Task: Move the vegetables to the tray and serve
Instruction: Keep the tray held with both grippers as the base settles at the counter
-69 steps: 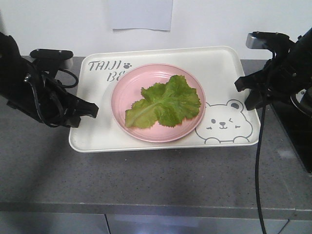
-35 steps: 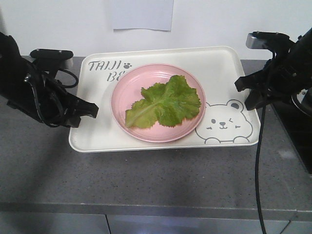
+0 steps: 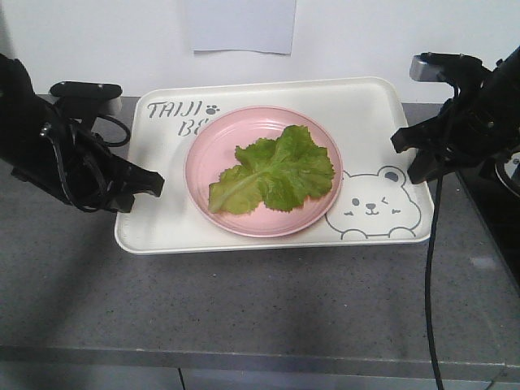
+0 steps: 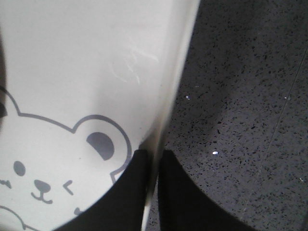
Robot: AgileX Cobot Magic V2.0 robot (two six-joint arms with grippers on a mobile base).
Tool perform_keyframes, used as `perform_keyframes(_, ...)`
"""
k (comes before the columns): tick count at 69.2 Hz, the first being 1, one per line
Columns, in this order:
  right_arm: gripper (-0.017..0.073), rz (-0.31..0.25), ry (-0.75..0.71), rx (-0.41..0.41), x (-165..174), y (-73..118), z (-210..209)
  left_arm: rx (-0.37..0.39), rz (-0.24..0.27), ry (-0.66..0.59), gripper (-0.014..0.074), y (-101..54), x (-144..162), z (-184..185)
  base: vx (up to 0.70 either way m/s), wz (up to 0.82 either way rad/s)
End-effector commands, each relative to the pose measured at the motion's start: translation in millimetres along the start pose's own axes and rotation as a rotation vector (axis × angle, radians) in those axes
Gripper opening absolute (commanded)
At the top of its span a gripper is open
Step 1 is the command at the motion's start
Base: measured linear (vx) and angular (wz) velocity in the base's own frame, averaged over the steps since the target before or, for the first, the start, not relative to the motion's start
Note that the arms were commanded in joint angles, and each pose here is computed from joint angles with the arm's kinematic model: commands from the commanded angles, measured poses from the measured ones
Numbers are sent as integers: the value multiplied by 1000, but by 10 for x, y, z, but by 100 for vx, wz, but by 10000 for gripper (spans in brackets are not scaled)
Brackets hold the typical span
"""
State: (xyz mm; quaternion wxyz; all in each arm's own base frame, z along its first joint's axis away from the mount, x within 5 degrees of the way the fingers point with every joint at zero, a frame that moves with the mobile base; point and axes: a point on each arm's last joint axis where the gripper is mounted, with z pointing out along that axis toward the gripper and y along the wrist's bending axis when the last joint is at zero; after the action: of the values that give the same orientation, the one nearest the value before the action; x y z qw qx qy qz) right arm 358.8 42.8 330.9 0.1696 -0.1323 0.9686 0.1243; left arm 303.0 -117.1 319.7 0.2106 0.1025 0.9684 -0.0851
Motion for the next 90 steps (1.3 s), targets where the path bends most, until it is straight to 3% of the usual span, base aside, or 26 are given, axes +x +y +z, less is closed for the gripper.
perform_keyframes(1,-6,-39,-73,-137,-2,268,-280,124,-10,-155,-6,-183,-106,-251,3,2)
perform_keyframes(90,-6,-39,-73,-137,-2,268,-280,124,-10,-155,-6,-183,-106,-251,5,-3)
